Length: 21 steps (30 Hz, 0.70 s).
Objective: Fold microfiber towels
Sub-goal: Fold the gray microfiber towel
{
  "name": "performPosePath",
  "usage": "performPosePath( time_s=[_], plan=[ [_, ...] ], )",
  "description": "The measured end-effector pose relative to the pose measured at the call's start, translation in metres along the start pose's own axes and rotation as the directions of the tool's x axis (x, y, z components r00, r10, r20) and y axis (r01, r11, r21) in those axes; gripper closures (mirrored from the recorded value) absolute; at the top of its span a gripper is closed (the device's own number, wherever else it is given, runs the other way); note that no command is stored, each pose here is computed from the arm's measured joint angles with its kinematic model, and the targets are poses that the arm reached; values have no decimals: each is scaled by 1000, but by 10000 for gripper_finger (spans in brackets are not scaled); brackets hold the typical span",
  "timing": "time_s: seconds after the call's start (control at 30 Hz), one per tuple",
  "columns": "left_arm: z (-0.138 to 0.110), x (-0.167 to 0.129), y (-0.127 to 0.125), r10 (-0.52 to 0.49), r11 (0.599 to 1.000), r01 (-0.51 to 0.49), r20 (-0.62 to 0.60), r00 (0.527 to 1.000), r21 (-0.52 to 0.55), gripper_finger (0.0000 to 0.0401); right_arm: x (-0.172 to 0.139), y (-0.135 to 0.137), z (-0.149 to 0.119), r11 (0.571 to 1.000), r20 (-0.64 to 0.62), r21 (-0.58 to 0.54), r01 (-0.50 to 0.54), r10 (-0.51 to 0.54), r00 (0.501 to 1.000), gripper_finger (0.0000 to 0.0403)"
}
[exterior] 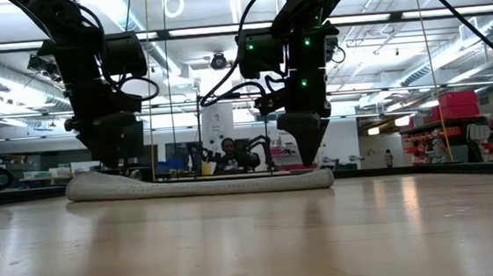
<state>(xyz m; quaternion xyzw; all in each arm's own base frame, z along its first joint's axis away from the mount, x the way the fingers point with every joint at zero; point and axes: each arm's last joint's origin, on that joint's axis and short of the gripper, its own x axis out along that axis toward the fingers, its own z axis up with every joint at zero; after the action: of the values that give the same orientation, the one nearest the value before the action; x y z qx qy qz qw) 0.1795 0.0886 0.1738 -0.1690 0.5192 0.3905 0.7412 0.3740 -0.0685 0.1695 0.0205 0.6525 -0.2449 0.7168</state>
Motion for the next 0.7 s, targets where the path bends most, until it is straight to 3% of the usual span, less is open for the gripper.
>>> performPosePath(
  time_s=[0.17, 0.33, 0.7],
  plan=[
    [0, 0, 1, 37, 999, -37, 14, 999, -26, 263, 0, -1, 0, 1000, -1, 16, 0, 0, 1000, 219],
    [1, 0, 2, 64, 997, -63, 25, 998, -42, 222, 1, -4, 1, 999, -3, 37, 0, 0, 1000, 191],
    [2, 0, 2, 86, 994, -82, 44, 995, -70, 192, 1, -3, 2, 997, 7, 63, -35, 35, 999, 211]
  ],
)
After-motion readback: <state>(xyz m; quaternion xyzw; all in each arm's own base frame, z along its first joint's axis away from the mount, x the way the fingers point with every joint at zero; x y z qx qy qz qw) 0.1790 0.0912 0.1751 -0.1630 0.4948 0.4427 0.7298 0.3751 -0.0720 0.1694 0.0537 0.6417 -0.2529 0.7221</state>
